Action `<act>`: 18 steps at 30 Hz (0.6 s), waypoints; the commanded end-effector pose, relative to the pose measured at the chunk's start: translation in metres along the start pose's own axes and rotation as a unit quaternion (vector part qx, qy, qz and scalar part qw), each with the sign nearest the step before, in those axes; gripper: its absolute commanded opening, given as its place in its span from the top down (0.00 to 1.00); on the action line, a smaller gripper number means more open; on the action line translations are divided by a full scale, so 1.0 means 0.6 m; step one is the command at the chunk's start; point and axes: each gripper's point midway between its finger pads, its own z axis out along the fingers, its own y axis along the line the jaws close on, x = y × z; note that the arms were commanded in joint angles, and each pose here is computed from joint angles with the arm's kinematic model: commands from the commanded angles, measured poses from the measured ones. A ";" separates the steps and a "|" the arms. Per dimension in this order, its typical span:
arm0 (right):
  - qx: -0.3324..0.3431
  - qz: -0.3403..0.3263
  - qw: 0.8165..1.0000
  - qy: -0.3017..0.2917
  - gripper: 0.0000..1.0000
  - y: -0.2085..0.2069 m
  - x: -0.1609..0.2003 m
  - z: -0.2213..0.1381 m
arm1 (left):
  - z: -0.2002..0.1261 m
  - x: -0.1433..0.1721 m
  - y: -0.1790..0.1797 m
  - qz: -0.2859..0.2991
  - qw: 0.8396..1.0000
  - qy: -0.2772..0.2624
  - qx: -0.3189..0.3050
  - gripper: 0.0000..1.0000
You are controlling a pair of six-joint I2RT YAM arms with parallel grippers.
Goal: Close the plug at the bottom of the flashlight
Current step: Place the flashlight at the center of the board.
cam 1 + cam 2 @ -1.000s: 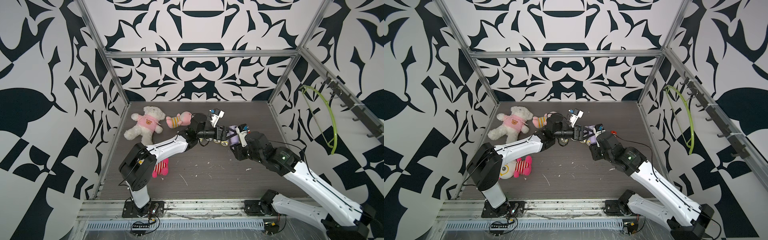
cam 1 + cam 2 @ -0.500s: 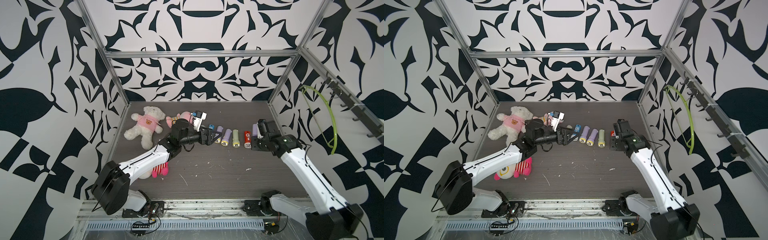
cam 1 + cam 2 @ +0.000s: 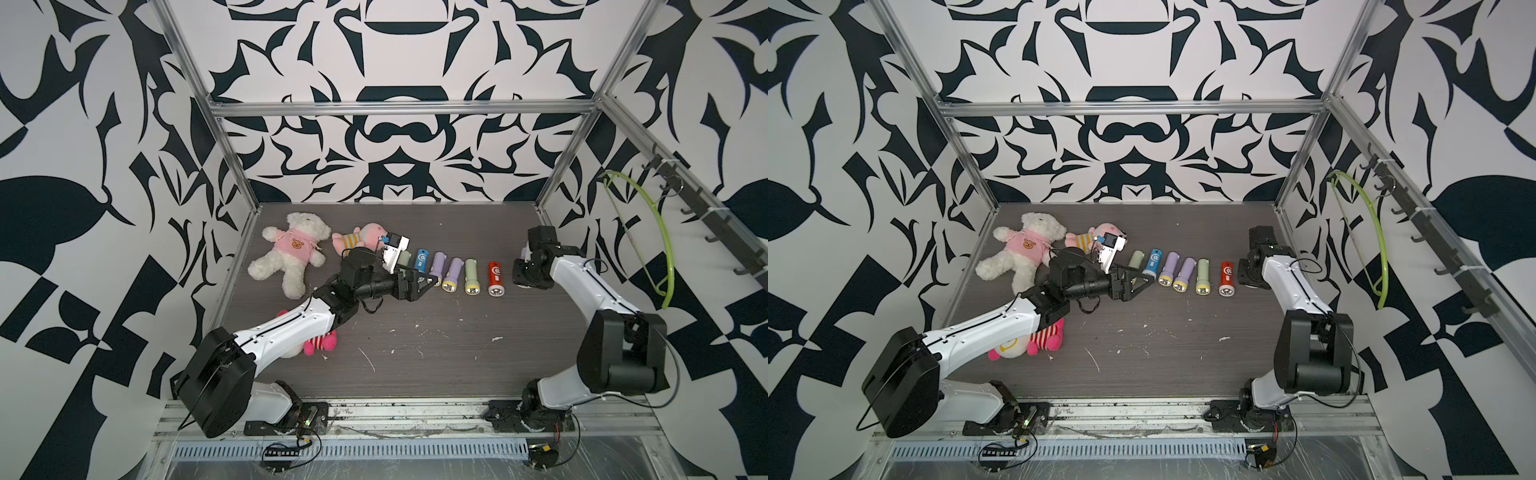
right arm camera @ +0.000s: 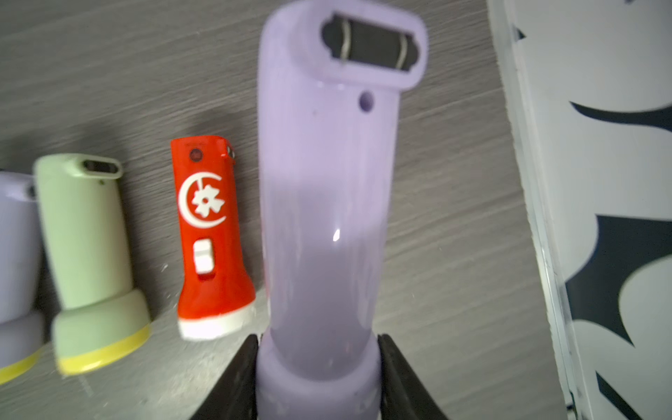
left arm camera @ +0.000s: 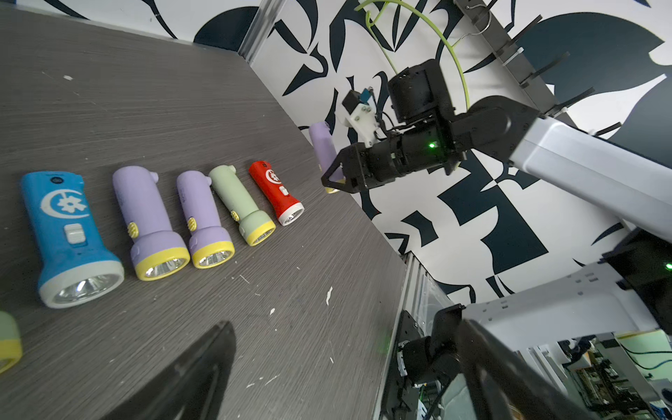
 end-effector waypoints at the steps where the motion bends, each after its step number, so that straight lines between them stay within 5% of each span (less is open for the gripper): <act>1: -0.022 -0.016 0.998 -0.049 1.00 0.012 -0.066 -0.004 | -0.002 0.007 0.001 -0.001 1.000 -0.001 0.009 0.01; 18: 0.010 -0.005 0.997 0.070 0.86 -0.017 -0.019 0.117 | -0.019 0.018 0.024 0.000 1.000 0.000 -0.026 0.01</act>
